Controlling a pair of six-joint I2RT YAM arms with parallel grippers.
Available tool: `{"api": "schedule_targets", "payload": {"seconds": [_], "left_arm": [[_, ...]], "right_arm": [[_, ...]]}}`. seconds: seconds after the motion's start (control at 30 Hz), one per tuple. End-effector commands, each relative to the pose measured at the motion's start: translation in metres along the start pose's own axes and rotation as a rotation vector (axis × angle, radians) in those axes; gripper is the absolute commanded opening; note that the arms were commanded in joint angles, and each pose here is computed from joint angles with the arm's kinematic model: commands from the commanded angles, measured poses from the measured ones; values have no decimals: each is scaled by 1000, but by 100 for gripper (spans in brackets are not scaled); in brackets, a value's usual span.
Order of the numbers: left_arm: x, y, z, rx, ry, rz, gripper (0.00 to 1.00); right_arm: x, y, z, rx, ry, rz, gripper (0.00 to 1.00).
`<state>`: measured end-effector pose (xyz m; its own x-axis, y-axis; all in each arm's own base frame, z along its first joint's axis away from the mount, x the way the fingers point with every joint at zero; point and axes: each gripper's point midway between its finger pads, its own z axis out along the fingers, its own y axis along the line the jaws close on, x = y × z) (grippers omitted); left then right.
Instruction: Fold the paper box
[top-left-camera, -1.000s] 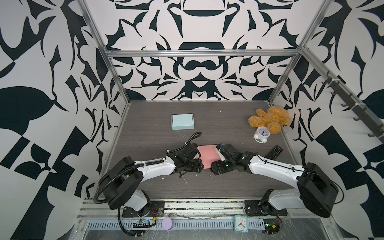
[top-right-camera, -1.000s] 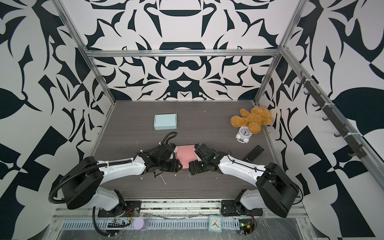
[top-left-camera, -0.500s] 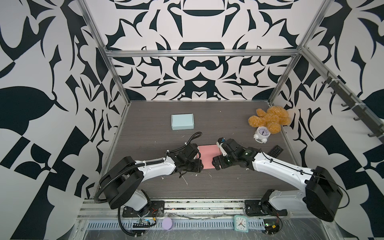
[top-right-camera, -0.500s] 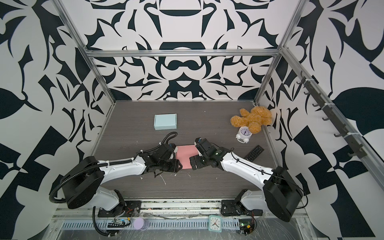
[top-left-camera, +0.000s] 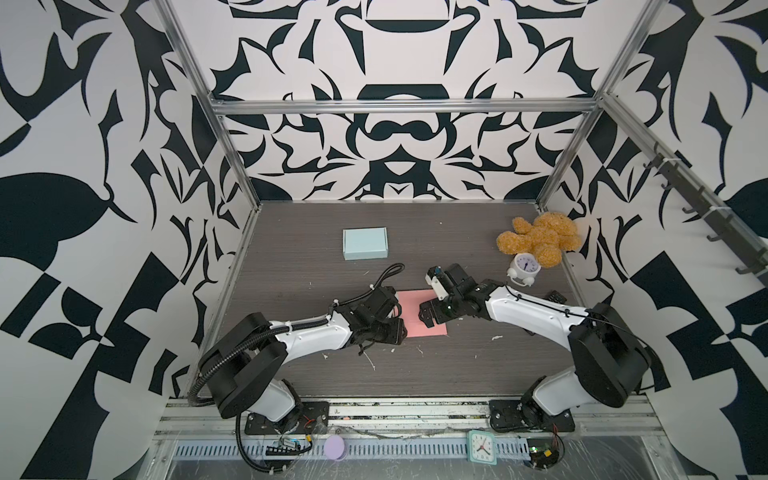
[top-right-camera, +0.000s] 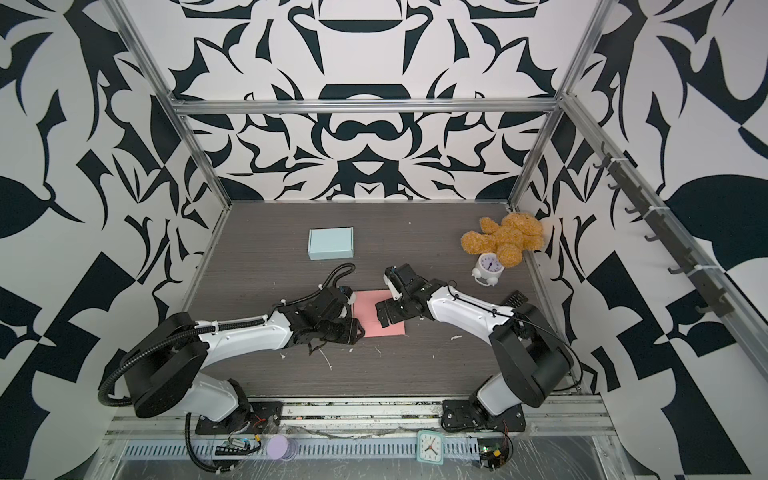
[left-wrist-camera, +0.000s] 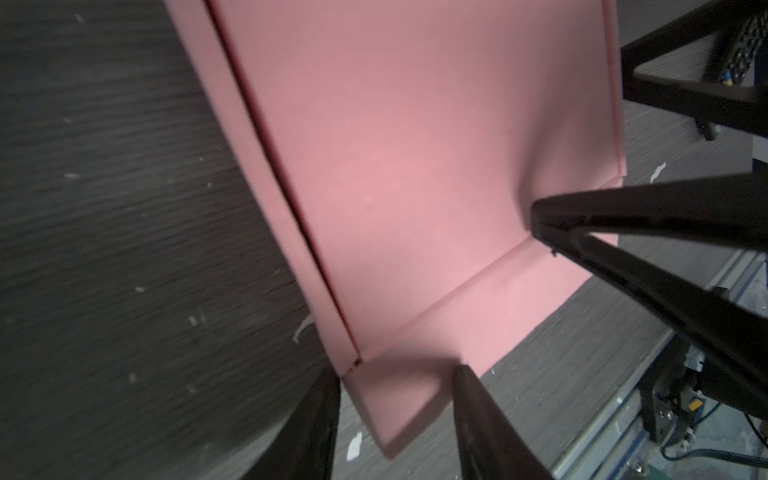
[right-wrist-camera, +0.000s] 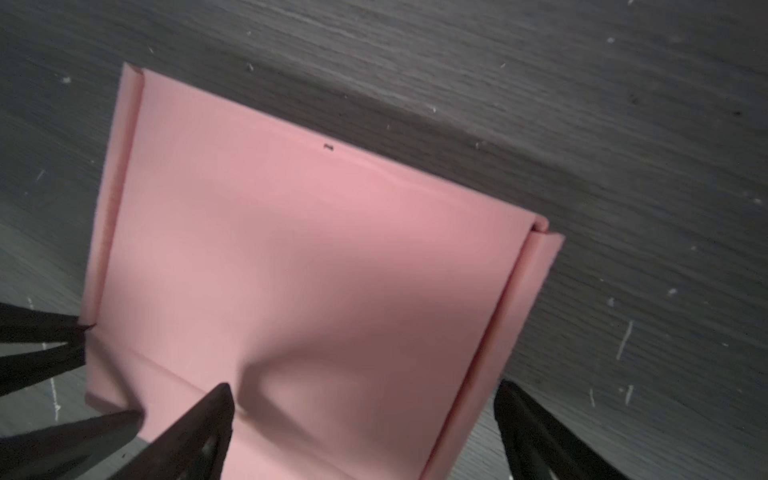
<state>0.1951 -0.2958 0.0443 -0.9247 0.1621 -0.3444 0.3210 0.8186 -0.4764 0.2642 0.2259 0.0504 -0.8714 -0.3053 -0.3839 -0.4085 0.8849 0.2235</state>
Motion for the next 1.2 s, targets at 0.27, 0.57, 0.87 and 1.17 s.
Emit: {"api": "schedule_targets", "payload": {"seconds": [0.27,0.57,0.87,1.17], "left_arm": [[-9,-9,0,22,-20,13,47],[-8,5,6,-44,-22,30,46],[-14,19,8,-135,-68,86,43],[-18,31,10,-222,-108,97,43]], "right_arm": [[-7,8,-1,-34,-20,7,97],[4,6,5,-39,9,24,95],[3,9,9,-55,19,17,92],[8,9,15,-60,44,13,89]]}}
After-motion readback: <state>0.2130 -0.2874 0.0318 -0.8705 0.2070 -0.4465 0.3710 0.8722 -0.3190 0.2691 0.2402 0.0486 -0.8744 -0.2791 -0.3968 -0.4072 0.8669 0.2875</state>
